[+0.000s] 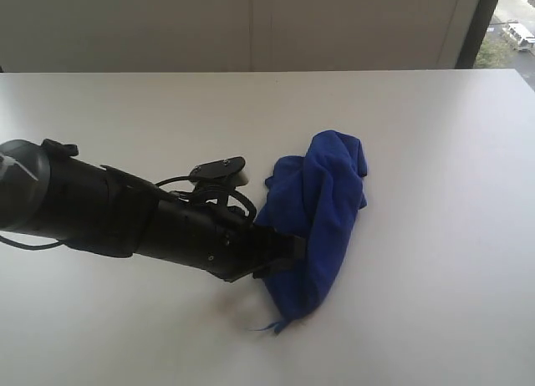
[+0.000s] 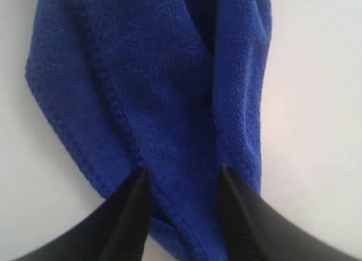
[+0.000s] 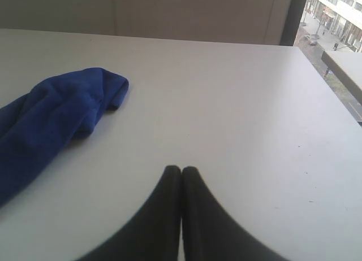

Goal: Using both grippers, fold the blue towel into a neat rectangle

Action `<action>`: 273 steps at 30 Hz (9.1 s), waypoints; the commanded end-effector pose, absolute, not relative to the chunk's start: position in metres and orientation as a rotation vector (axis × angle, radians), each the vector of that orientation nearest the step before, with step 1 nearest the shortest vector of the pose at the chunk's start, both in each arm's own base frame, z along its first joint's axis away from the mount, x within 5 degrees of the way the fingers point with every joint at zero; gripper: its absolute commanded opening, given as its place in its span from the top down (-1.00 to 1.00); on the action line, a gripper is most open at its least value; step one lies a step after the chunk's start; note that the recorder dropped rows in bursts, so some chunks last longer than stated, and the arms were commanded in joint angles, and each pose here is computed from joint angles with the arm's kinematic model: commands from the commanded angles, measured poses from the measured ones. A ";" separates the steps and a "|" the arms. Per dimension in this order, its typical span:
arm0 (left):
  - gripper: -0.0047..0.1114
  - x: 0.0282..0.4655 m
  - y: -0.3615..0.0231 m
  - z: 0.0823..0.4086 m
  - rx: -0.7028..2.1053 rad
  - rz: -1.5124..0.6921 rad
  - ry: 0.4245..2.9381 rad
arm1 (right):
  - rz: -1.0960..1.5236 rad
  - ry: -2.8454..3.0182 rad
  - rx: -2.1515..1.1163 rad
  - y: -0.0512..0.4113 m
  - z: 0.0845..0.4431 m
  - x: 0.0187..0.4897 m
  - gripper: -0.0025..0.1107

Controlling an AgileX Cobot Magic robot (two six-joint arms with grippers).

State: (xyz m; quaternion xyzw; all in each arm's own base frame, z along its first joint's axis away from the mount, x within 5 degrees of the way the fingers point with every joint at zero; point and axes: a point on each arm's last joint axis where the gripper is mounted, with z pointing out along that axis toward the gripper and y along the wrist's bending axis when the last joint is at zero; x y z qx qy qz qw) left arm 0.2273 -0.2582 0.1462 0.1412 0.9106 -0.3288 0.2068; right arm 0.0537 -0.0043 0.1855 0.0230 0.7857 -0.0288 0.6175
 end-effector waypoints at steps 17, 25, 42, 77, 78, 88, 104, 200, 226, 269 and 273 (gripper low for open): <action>0.14 0.220 -0.268 0.127 0.429 -1.061 2.601 | -0.062 1.803 0.038 -0.004 0.184 0.054 0.96; 0.14 0.219 -0.269 0.118 0.429 -1.057 2.630 | -0.062 1.803 0.038 -0.004 0.184 0.054 0.96; 0.92 0.220 -0.269 0.123 0.431 -1.065 2.615 | -0.062 1.803 0.038 -0.004 0.184 0.054 0.96; 0.09 0.176 -0.294 0.137 1.694 -0.331 1.813 | -0.062 1.803 0.038 -0.004 0.184 0.054 0.96; 0.09 0.176 -0.294 0.137 1.694 -0.331 1.813 | -0.062 1.803 0.038 -0.004 0.184 0.054 0.96; 0.50 0.176 -0.294 0.137 1.694 -0.331 1.813 | -0.062 1.803 0.038 -0.004 0.184 0.054 0.96; 0.86 0.179 -0.305 0.180 1.572 -0.430 1.743 | -0.062 1.803 0.038 -0.004 0.184 0.054 0.96; 0.68 0.212 -0.288 0.167 1.250 -0.261 2.020 | -0.062 1.803 0.038 -0.004 0.184 0.054 0.96; 0.92 0.253 -0.197 0.205 1.153 -0.816 2.551 | -0.062 1.803 0.038 -0.004 0.184 0.054 0.96; 0.92 0.254 -0.247 0.232 1.160 -0.743 2.219 | -0.062 1.803 0.038 -0.004 0.184 0.054 0.96; 0.65 0.254 -0.250 0.214 1.198 -0.773 2.284 | -0.062 1.803 0.038 -0.004 0.184 0.054 0.96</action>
